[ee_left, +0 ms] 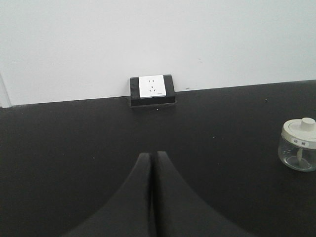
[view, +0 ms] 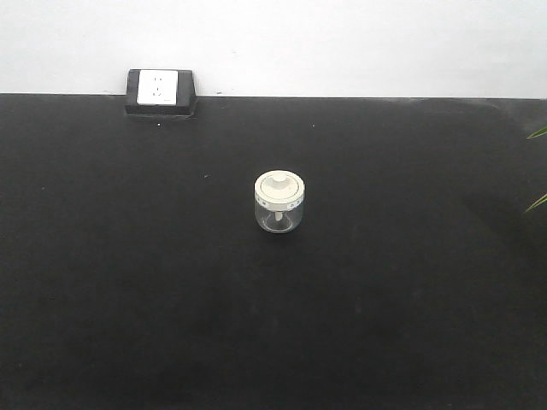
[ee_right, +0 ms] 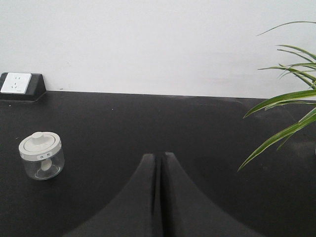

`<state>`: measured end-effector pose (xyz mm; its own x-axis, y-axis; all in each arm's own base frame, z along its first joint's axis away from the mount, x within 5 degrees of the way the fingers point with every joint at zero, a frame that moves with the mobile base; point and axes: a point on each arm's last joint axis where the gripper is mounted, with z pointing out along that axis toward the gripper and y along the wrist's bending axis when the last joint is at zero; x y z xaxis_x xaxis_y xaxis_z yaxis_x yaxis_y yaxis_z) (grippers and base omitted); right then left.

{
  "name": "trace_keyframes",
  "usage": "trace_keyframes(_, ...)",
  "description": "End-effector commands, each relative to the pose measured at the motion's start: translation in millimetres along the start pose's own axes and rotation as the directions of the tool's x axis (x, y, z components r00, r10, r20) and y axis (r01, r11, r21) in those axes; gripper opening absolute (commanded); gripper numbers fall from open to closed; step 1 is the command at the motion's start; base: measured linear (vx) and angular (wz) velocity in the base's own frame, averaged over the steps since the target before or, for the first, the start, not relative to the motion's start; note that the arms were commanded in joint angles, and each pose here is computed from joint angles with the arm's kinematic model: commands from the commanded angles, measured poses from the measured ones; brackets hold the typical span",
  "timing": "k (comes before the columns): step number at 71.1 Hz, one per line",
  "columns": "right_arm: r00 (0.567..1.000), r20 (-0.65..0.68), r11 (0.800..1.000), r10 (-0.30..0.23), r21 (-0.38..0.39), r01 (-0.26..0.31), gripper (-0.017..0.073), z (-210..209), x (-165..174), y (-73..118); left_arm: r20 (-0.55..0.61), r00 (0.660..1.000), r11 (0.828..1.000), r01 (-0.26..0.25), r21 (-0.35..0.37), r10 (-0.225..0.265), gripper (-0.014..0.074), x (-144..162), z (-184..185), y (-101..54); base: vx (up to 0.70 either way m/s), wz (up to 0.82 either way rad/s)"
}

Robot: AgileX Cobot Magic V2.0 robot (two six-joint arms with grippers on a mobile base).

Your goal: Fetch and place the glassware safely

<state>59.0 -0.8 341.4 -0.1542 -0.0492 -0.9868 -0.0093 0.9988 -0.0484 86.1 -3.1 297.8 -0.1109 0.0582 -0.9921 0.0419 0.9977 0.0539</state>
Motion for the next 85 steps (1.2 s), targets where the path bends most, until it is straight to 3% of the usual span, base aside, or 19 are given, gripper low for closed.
trace_keyframes(1,0.997,0.079,1.000,-0.010,0.013,0.009,-0.0003,-2.3,-13.9,-1.3,0.087,0.996,1.000,0.009,-0.006,-0.008,-0.0007,-14.1,-0.7,0.9,0.00,0.00)
trace_keyframes(85,0.997,0.080,1.000,-0.010,0.013,0.009,-0.0003,-2.3,-14.0,-1.3,0.075,0.997,1.000,0.014,-0.004,-0.014,-0.0007,-11.9,-7.8,0.7,0.00,0.00)
